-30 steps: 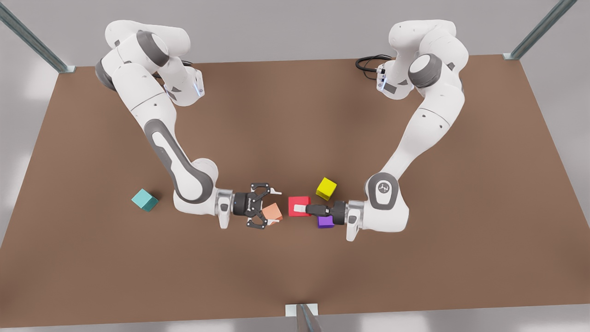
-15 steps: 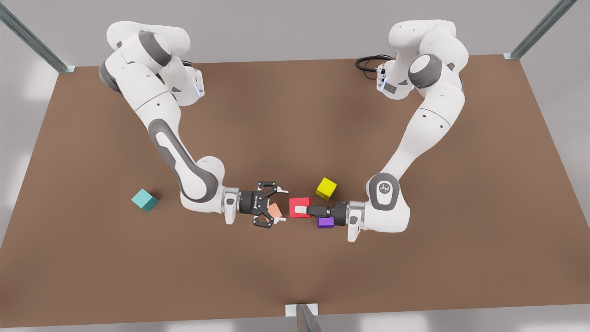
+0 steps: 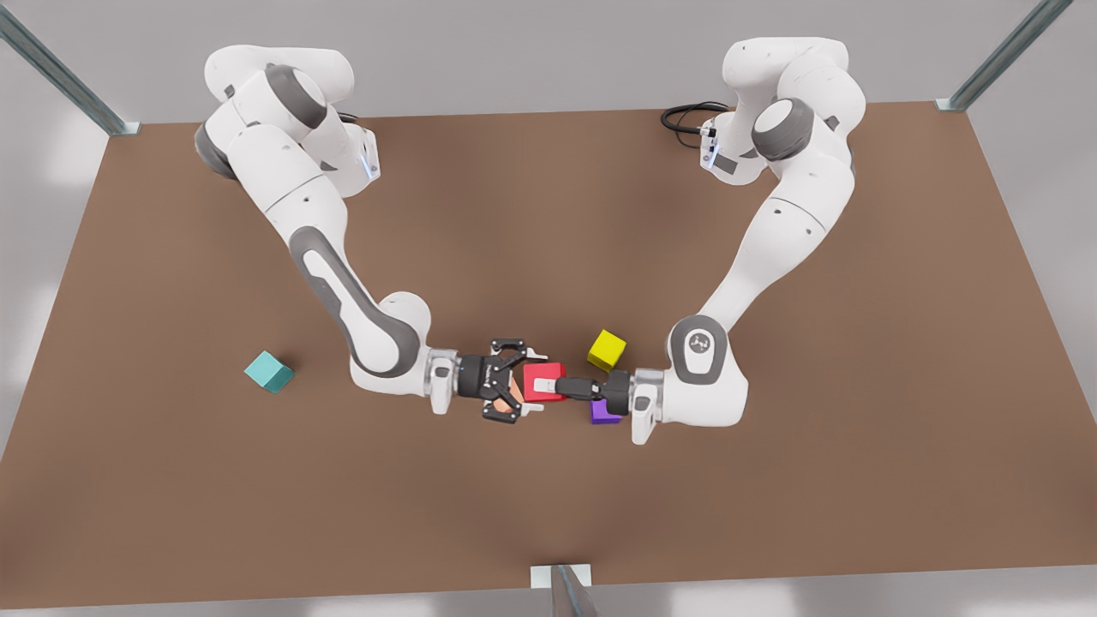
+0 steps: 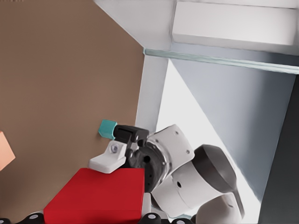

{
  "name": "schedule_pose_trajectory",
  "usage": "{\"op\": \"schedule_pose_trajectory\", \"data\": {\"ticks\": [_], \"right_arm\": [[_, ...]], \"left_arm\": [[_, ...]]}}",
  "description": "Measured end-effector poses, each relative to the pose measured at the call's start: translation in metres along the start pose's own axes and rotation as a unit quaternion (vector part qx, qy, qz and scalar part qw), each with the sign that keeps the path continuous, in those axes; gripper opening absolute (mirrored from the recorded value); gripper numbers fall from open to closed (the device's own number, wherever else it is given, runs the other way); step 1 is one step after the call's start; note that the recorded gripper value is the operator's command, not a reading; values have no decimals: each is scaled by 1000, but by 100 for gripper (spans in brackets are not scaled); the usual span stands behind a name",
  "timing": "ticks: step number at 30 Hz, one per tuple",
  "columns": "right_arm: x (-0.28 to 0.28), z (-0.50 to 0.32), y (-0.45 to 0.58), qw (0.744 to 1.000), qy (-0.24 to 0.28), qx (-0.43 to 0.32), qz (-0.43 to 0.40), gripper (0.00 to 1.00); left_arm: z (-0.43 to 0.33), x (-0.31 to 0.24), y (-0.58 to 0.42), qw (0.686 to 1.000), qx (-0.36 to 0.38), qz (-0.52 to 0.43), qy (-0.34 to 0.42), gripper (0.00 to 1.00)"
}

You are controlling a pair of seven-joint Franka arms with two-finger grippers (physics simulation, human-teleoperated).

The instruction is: Pick up red wooden cube and pass to hand red wooden cube and place in blue wooden cube

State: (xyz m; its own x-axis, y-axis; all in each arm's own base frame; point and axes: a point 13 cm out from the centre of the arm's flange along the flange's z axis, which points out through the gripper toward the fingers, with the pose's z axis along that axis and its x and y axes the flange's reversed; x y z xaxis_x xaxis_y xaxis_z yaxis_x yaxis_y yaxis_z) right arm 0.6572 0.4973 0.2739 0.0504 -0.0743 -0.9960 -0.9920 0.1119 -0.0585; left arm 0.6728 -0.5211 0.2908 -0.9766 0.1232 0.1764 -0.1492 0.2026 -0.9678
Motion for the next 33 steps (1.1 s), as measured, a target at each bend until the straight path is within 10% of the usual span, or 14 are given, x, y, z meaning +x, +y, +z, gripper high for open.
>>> {"op": "schedule_pose_trajectory", "data": {"ticks": [2, 5, 7, 15, 17, 30, 33], "right_arm": [[-1, 4, 1, 1000, -1, 0, -4, 99], [0, 6, 1, 1000, 1, -1, -7, 60], [2, 5, 1, 1000, 2, -2, -8, 57], [4, 1, -3, 1000, 4, 2, -8, 57], [5, 0, -3, 1000, 5, 2, -7, 57], [10, -13, -11, 1000, 11, 6, -6, 57], [18, -42, -27, 1000, 22, 17, -10, 57]], "left_arm": [[1, 0, 0, 1000, 0, 0, -2, 66], [6, 0, -2, 1000, -1, 0, -3, 66], [10, 1, -2, 1000, -2, 1, -4, 66], [14, -1, -4, 1000, -4, -1, -12, 68], [14, -1, -4, 1000, -3, -2, -13, 100], [-96, -36, 1, 999, 13, -8, -35, 100], [-184, -15, -5, 990, -120, 77, 0, 100]]}}
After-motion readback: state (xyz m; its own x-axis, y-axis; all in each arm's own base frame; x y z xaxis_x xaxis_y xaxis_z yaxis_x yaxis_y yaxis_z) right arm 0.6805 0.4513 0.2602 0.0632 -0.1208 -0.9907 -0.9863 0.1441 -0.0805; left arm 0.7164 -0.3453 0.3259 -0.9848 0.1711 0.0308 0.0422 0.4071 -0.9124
